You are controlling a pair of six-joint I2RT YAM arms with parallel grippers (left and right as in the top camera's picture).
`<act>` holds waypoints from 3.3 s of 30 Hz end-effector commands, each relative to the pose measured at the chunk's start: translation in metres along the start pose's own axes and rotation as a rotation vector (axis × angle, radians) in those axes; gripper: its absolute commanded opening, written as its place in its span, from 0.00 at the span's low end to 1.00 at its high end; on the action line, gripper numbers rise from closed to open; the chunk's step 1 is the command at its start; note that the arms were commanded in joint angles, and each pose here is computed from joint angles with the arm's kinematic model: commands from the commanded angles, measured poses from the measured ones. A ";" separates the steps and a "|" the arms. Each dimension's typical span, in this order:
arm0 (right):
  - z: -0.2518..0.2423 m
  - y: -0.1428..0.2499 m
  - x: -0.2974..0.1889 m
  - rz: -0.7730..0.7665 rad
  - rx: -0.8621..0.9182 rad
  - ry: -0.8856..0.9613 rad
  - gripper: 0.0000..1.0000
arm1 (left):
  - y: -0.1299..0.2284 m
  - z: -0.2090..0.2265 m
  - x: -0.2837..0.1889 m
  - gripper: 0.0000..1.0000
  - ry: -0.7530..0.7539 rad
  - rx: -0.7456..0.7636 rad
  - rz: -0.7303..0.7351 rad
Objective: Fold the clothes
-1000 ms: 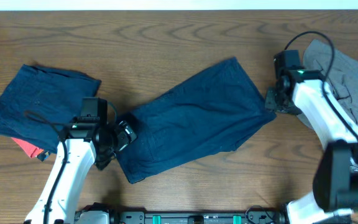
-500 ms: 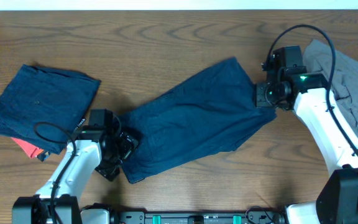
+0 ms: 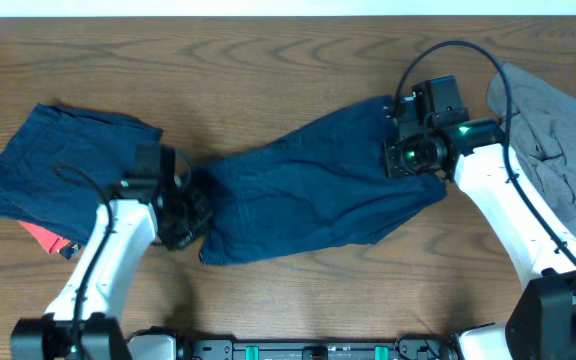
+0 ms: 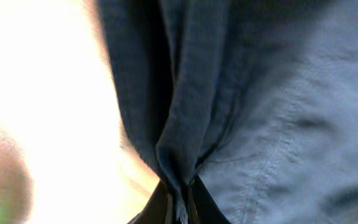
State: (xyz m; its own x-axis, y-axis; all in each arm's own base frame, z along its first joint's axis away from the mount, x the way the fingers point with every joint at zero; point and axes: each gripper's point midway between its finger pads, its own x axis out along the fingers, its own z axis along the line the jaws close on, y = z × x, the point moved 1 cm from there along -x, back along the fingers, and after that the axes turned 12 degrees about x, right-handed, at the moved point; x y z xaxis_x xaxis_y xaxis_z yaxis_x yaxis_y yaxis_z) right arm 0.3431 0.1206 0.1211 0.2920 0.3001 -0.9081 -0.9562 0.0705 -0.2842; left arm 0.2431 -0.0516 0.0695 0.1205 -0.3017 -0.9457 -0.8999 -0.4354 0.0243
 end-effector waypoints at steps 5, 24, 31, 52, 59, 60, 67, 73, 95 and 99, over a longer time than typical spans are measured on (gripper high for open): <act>0.051 0.033 0.042 0.155 -0.085 -0.172 0.11 | -0.015 -0.033 -0.072 0.06 0.032 0.121 -0.072; 0.217 0.131 0.157 0.301 -0.366 -0.549 0.24 | -0.038 -0.084 -0.145 0.06 0.195 0.205 -0.253; 0.179 0.063 0.122 0.188 -0.380 -0.379 0.26 | -0.037 -0.082 -0.144 0.06 0.187 0.205 -0.251; -0.016 0.069 0.111 0.299 -0.101 0.061 0.22 | -0.028 -0.117 -0.126 0.06 0.195 0.331 -0.230; -0.022 0.081 0.117 0.307 -0.065 0.069 0.22 | 0.000 -0.179 -0.095 0.06 0.267 0.408 -0.174; -0.022 0.081 0.117 0.307 -0.064 0.069 0.22 | 0.004 -0.187 -0.089 0.06 0.272 0.398 -0.163; -0.022 0.082 0.117 0.310 -0.060 0.070 0.22 | 0.033 -0.237 -0.029 0.06 0.262 0.387 -0.106; -0.023 0.085 0.115 0.326 -0.054 0.075 0.28 | 0.056 -0.279 0.001 0.06 0.353 0.450 -0.074; 0.049 0.001 -0.052 0.086 -0.058 -0.193 0.48 | -0.141 -0.217 -0.029 0.77 0.176 0.531 -0.585; 0.074 0.031 -0.029 0.170 -0.106 -0.224 0.49 | -0.147 -0.206 0.013 0.77 0.129 0.518 -0.518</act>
State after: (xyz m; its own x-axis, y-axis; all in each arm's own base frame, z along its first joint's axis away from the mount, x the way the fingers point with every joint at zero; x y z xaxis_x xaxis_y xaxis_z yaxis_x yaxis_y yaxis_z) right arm 0.3261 0.1549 0.1815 0.2275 0.4352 -0.8711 -0.9664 -0.0094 -0.2570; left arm 0.4566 -0.1682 0.1456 0.6303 -0.3099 -0.7118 -0.7716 -0.1493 -0.6183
